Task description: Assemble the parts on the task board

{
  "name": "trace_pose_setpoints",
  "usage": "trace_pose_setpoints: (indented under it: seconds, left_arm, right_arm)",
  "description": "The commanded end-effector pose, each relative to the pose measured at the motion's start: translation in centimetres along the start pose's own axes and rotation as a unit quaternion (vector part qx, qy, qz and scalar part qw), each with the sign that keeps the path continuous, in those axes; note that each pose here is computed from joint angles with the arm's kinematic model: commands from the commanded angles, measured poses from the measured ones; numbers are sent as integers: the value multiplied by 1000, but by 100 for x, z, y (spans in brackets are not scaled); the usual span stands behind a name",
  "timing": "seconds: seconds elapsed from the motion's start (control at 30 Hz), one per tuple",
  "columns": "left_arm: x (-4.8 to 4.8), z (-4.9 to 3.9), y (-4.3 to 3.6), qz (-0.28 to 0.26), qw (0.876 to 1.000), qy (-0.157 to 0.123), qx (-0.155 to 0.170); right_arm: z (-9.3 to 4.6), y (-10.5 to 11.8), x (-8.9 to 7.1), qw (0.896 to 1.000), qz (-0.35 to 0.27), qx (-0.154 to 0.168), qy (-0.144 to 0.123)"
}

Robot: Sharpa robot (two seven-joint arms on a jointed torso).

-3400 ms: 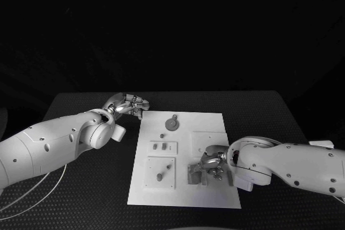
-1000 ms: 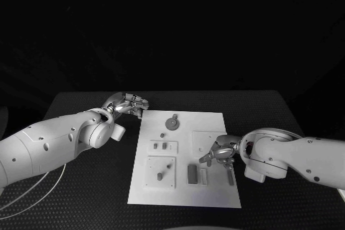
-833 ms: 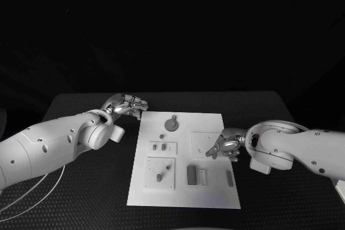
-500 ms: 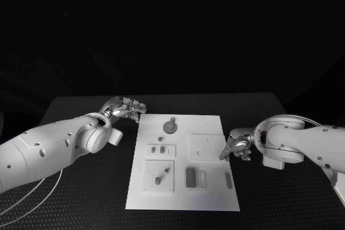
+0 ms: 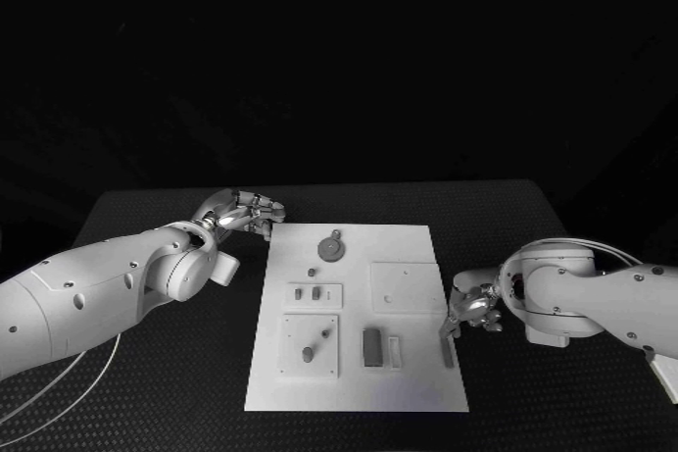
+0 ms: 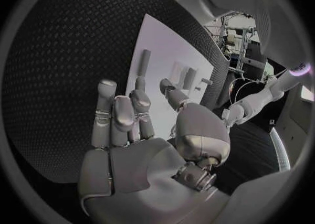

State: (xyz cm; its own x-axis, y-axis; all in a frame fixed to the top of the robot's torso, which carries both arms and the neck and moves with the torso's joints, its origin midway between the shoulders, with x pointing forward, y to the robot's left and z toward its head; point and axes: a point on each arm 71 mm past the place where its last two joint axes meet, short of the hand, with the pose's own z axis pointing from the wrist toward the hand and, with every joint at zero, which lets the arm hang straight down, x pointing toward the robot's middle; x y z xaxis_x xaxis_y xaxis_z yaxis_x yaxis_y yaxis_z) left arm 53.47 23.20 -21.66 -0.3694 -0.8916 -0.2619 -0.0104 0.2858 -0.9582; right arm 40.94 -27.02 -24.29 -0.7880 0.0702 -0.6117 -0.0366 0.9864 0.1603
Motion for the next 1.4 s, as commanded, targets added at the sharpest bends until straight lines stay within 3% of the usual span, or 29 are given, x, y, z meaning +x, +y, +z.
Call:
trace_pose_setpoints:
  seconds: [0.03, 0.33, 0.63, 1.1, 1.4]
  left_arm:
    - [14, 3, -14, -3, 1000, 3, 4]
    - [8, 0, -12, -3, 1000, 3, 4]
    - [-6, -8, -8, -2, 1000, 2, 3]
    - [-8, -13, -7, -3, 1000, 3, 3]
    - [-19, -17, -3, -2, 1000, 2, 3]
  right_arm:
    - [35, -34, 85, 999, -38, 12, 9]
    - [72, -36, 182, 999, -43, 12, 20]
    - [188, -25, 391, 998, -42, 12, 37]
    - [282, 121, 484, 997, -67, 1, 23]
    - [312, 177, 428, 995, -98, 2, -15]
